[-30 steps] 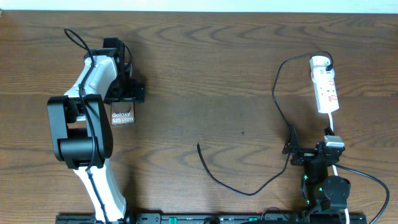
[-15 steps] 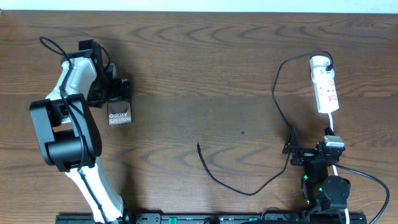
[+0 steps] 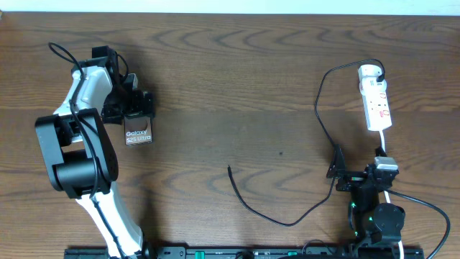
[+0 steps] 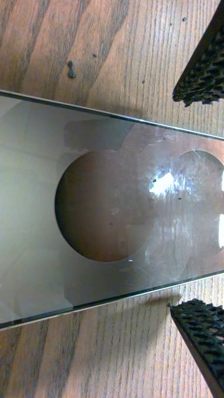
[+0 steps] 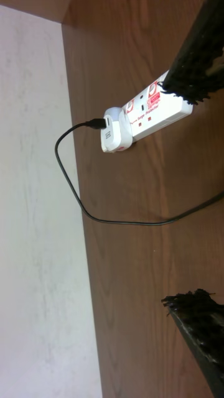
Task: Plug charger to phone and switch on socket
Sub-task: 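Move the left gripper over the Galaxy S25 Ultra phone and lower, then close the left gripper on the phone's edges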
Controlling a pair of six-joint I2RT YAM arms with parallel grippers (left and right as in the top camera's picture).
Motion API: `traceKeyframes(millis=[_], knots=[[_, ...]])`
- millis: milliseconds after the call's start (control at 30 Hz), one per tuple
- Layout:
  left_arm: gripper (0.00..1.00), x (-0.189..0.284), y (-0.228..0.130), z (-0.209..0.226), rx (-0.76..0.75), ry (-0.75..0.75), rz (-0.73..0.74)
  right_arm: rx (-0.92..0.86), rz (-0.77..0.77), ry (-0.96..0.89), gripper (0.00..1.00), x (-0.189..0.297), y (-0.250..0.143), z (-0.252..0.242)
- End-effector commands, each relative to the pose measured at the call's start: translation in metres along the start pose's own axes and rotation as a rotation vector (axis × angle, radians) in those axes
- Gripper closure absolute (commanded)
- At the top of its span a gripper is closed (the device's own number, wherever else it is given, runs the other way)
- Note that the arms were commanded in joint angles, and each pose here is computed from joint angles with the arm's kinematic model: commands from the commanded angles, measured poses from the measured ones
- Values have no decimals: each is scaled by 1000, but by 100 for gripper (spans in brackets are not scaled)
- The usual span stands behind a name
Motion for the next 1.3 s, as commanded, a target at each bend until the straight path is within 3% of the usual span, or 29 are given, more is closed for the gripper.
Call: traceKeyframes(millis=[0,1267], knots=[[2,1,1,0,-18,13,-3,3,1,-6,1,0,0,-1],[2,-14,-3,-14,-75,85,-39,3,1,-6,1,0,0,-1]])
Point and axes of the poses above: each gripper's point midway between its finger pads, its own x axis back along the fingers, its own z axis along the line the jaws close on, y = z × x, the point moved 5 cm from there along x, back along the fingers, and after that the axes turned 15 degrees about x, right-handed, at the moved point
